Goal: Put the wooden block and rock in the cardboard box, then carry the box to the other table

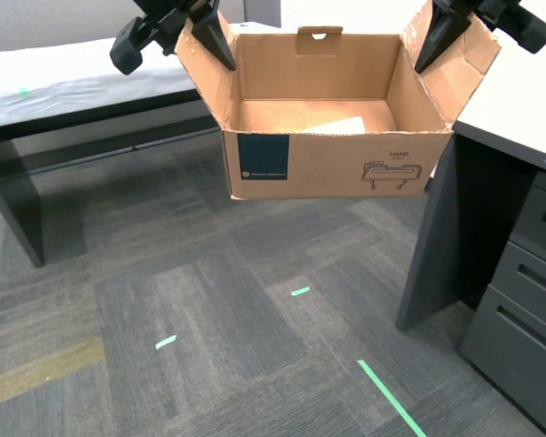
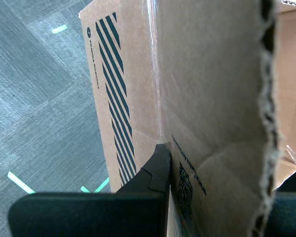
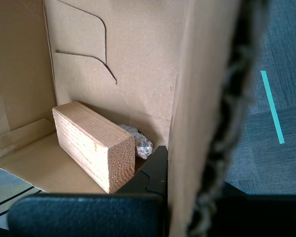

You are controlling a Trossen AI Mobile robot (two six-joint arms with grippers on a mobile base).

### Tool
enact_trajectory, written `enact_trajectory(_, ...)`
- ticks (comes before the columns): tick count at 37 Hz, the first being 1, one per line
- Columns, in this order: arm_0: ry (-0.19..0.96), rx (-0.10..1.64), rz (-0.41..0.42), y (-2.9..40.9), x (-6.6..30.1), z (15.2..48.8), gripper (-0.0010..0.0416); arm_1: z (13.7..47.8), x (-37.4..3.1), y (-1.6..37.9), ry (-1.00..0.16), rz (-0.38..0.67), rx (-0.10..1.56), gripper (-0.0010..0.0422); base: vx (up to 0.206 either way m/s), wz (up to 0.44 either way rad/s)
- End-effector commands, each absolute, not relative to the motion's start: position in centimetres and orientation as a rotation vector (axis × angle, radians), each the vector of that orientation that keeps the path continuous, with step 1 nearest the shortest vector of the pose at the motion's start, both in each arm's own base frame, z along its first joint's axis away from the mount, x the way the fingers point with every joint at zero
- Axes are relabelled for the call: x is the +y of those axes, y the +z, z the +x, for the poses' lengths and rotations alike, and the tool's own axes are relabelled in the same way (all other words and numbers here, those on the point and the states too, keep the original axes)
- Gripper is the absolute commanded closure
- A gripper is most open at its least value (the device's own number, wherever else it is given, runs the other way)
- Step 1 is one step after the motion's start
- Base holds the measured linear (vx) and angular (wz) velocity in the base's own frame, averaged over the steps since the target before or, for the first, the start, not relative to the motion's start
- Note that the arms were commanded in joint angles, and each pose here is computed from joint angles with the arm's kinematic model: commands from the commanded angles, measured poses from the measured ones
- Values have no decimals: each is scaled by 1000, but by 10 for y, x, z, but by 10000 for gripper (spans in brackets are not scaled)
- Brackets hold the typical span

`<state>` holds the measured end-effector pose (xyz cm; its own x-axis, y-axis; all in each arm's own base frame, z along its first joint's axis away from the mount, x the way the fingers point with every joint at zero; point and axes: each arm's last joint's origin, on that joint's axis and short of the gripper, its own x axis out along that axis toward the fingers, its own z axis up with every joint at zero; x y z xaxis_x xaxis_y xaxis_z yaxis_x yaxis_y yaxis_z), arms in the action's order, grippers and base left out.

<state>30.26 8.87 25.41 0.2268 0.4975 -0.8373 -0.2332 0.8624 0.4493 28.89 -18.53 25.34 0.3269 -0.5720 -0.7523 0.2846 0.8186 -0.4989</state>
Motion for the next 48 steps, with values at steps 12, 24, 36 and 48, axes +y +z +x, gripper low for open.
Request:
enact_trajectory(12, 520, 1246, 276, 255, 90, 303, 406, 289, -187, 256, -617, -279, 1077, 413, 4, 131)
enact_trajectory(24, 515, 1237, 244, 255, 90, 303, 407, 289, -188, 256, -597, -326, 1097, 413, 25, 49)
enact_trajectory(36, 523, 1218, 235, 256, 90, 304, 406, 289, -187, 255, -568, -341, 1105, 413, 59, 38)
enact_trajectory(48, 523, 1218, 237, 256, 90, 304, 406, 289, -187, 255, -606, -277, 1085, 413, 109, 67)
